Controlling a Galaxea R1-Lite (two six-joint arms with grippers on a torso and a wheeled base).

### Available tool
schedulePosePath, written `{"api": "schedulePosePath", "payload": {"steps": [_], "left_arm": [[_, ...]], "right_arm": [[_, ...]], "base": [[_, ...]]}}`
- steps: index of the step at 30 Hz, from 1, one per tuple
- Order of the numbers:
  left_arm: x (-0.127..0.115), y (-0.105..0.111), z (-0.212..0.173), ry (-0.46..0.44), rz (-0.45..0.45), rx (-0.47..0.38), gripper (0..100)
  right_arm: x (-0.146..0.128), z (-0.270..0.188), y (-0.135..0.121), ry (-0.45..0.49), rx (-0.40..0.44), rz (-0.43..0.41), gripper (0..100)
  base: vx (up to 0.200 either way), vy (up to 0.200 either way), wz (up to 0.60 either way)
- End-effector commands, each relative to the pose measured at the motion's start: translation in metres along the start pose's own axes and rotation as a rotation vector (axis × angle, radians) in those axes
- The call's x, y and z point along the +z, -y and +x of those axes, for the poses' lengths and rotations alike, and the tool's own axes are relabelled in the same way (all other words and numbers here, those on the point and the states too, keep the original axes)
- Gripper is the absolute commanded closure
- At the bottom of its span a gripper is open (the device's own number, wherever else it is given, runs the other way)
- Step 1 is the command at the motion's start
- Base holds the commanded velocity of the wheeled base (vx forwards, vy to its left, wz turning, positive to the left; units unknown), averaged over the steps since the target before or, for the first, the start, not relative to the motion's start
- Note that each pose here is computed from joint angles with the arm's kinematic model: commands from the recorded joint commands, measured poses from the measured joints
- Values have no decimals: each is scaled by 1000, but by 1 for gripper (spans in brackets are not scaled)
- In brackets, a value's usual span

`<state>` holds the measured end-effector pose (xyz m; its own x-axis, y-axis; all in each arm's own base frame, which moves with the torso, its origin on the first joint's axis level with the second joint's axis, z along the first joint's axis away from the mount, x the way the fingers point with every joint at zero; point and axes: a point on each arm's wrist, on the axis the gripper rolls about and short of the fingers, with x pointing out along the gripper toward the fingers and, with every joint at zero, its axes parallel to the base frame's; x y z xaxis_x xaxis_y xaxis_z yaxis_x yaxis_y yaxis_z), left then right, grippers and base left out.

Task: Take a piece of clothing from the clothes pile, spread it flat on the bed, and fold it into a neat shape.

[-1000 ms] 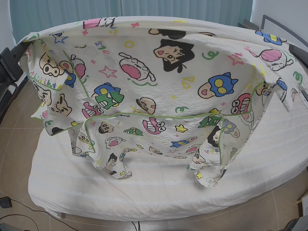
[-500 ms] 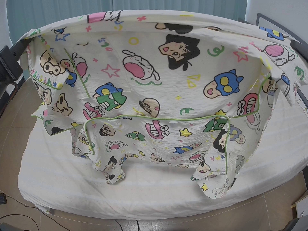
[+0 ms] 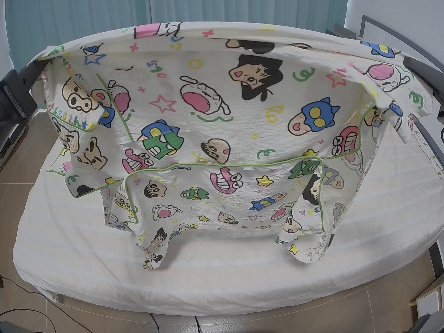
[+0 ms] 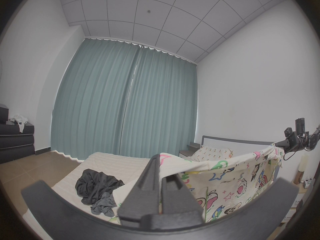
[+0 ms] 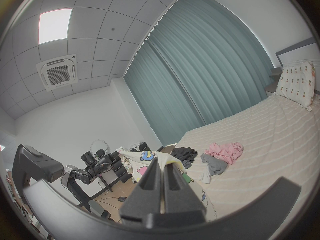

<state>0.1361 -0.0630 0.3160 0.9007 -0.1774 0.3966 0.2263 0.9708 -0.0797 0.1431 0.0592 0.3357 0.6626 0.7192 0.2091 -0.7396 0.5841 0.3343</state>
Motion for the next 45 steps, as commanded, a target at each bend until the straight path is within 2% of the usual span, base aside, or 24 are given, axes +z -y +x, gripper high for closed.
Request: {"api": "schedulePosePath", "payload": {"steps": [1, 13, 34, 40, 45], "left_arm": [[-1, 1, 3, -3, 2, 0, 100], [-2, 1, 5, -8, 1, 0, 100], [-4, 1, 6, -15, 6, 4, 100], [-6, 1, 5, -19, 9, 5, 100], [-6, 0, 3, -19, 7, 5, 100]], "right_arm": [[-2, 5, 4, -14, -6, 9, 100], [-5, 11, 14, -29, -34, 17, 100], [-6, 17, 19, -21, -25, 10, 100], [-4, 13, 15, -11, -18, 5, 100], [-8, 5, 10, -29, 22, 4, 100]], "base": [[0, -200, 0], [0, -200, 0], [0, -200, 0], [0, 0, 0], [-200, 0, 0]]}}
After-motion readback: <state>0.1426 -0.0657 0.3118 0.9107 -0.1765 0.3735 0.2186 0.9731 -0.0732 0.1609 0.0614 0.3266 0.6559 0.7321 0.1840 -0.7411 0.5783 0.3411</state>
